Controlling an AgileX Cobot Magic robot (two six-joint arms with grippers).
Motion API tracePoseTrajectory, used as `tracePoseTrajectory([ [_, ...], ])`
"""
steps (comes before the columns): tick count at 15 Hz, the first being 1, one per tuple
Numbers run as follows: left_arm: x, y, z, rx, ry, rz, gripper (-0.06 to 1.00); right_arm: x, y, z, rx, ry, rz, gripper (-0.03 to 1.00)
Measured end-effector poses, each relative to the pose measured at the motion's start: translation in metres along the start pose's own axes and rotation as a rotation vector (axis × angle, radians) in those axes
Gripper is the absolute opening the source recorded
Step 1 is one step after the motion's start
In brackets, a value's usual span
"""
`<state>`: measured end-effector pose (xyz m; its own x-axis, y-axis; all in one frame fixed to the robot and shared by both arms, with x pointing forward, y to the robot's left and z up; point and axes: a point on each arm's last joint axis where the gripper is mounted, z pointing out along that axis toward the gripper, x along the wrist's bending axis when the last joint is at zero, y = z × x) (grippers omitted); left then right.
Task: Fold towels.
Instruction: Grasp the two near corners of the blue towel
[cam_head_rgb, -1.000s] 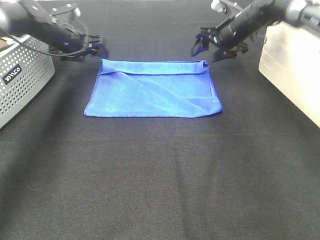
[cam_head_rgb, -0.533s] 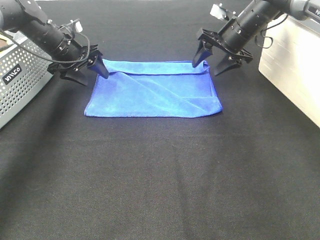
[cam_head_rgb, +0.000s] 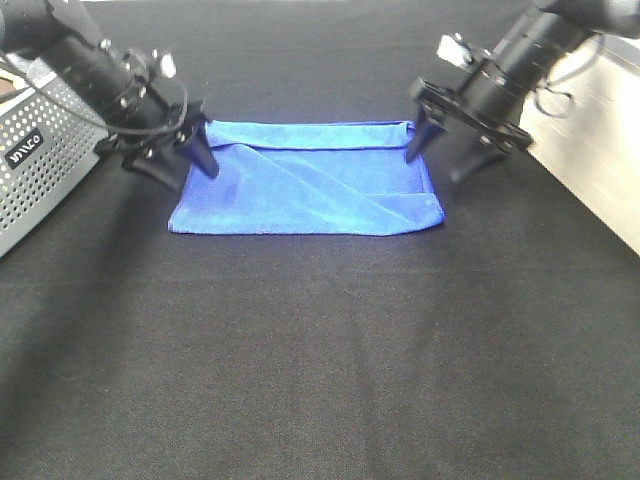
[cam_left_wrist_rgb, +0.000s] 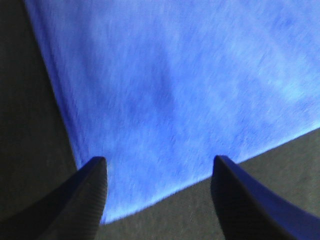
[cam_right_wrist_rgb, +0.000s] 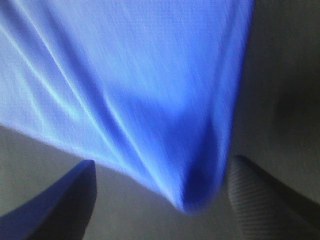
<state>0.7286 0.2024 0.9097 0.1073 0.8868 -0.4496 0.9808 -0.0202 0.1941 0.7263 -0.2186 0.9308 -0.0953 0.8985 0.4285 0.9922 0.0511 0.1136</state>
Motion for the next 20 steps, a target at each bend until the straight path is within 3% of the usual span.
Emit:
tracePoseTrajectory([
  [5,0.013,-0.042,-0.007,-0.153,0.098,-0.159,0.59,-0.014,-0.028,0.005,0.005,-0.023,-0.001,0.70],
  [7,0.016,-0.044,0.000,-0.165,0.091,-0.189,0.60,-0.016,-0.028,0.009,-0.002,-0.024,-0.002,0.70],
  [10,0.013,-0.044,0.013,-0.178,0.061,-0.206,0.72,-0.022,-0.023,0.020,-0.050,-0.027,0.007,0.70],
  [16,0.016,-0.044,0.032,-0.153,0.038,-0.222,0.73,-0.024,-0.021,0.047,-0.055,0.098,0.052,0.65],
  [18,0.007,-0.044,0.038,-0.156,0.035,-0.185,0.66,-0.026,-0.019,0.053,-0.067,0.110,0.072,0.50],
  [19,0.006,-0.045,0.041,-0.155,0.035,-0.184,0.55,-0.026,-0.019,0.055,-0.077,0.111,0.080,0.36],
  [20,0.006,-0.046,0.044,-0.144,0.036,-0.184,0.28,-0.028,-0.019,0.058,-0.072,0.110,0.085,0.13],
])
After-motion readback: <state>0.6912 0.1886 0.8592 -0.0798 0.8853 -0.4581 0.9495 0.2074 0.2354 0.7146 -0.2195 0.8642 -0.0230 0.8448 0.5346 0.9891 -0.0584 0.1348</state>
